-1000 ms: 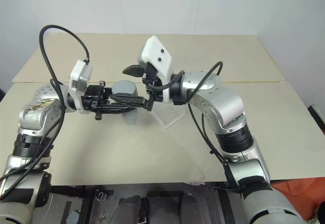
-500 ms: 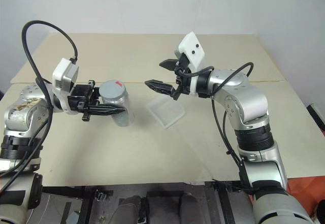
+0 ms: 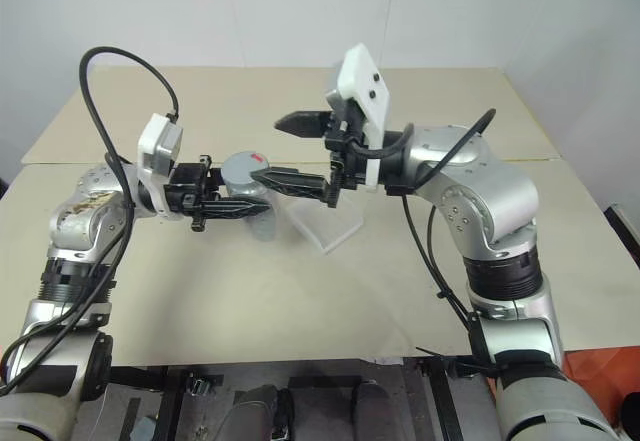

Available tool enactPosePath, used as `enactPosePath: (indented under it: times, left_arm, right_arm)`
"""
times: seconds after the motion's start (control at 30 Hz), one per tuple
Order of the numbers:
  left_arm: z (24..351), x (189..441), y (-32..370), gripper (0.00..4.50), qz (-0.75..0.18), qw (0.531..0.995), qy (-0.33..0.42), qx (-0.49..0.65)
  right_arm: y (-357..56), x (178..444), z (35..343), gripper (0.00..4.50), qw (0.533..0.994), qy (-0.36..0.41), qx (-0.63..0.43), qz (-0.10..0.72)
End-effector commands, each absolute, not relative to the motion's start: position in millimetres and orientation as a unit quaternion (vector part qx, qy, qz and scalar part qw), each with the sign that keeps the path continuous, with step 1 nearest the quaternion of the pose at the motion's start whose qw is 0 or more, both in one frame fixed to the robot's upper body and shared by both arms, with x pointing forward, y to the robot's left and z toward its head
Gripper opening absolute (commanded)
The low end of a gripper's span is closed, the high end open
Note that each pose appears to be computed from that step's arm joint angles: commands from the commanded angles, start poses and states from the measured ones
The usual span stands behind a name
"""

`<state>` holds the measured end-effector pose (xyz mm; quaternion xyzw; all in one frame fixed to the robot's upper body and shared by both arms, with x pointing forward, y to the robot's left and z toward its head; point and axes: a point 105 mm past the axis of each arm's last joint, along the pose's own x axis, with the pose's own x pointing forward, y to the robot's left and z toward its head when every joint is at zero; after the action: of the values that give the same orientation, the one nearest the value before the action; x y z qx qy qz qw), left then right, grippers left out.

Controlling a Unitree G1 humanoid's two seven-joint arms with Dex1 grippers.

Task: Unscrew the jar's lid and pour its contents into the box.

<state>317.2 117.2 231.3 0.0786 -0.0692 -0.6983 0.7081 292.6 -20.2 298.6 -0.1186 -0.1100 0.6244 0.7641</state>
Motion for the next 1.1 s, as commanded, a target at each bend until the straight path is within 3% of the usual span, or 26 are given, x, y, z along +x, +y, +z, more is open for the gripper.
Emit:
enactPosePath:
  times: [0.03,0.37,1.1]
  left_arm:
    - [242,316,113,1.96,-0.707,0.695,-0.091,0.092]
    - [244,313,113,1.96,-0.712,0.69,-0.095,0.095]
    - [246,311,124,1.96,-0.707,0.694,-0.089,0.104]
  right_arm:
    - [-4,287,306,4.46,0.755,-0.132,-0.134,0.629]
    - [14,301,298,4.46,0.77,-0.12,-0.141,0.611]
    - [-37,317,299,4.46,0.808,-0.103,-0.138,0.564]
